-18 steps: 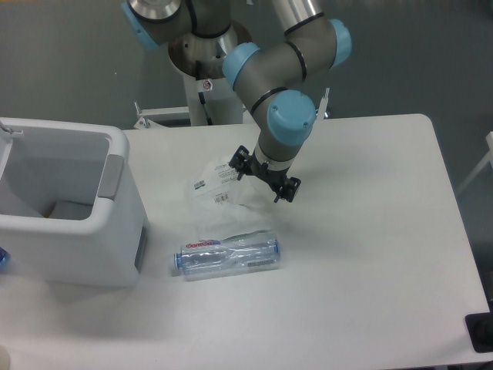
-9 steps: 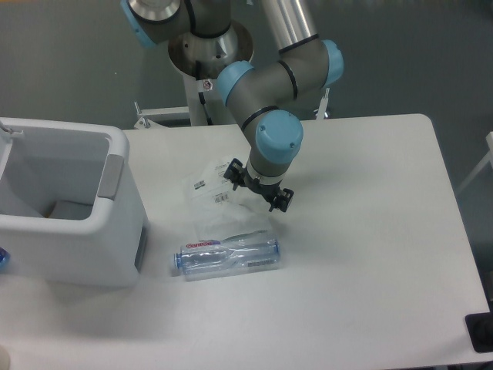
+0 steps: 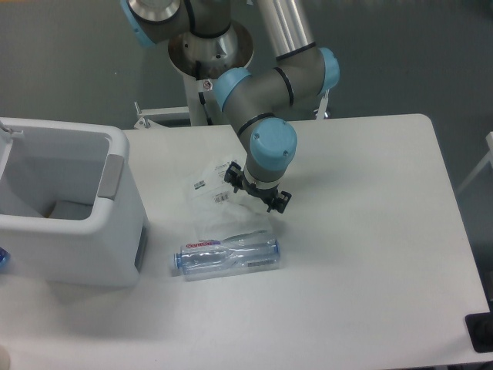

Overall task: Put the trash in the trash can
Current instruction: 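Lower the gripper onto the plastic bag and close on it, then lift the plastic bag up off the table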

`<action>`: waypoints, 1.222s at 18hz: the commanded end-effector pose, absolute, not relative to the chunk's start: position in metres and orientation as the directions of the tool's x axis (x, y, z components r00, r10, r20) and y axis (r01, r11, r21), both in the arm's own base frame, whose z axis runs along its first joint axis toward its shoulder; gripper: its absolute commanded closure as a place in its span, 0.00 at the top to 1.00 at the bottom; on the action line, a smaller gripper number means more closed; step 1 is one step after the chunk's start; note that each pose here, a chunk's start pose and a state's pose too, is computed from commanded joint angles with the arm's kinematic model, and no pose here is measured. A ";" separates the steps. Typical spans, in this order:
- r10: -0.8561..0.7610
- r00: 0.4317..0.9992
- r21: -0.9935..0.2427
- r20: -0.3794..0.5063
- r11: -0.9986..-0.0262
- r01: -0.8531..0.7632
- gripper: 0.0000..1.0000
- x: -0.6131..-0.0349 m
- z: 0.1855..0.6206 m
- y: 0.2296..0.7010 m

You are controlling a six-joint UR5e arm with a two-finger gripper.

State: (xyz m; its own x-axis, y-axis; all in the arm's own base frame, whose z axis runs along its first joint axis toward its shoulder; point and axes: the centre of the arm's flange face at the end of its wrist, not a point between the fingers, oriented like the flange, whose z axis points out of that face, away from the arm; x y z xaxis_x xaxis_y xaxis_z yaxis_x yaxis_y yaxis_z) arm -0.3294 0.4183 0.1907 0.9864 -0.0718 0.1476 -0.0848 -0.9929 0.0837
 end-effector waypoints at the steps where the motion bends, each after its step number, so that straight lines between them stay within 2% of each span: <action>1: -0.072 0.986 0.086 0.148 -0.993 -0.085 0.76 -0.329 0.190 0.418; 4: -0.080 0.986 0.112 0.144 -0.989 -0.096 0.55 -0.325 0.186 0.416; 7: -0.097 0.986 0.123 0.139 -0.986 -0.115 0.05 -0.318 0.185 0.420; 8: -0.097 0.986 0.122 0.137 -0.986 -0.114 0.00 -0.318 0.186 0.421; 17: -0.106 0.988 0.106 0.114 -0.987 -0.118 0.00 -0.324 0.200 0.424; 22: -0.137 0.987 0.081 0.079 -0.986 -0.143 0.00 -0.327 0.230 0.421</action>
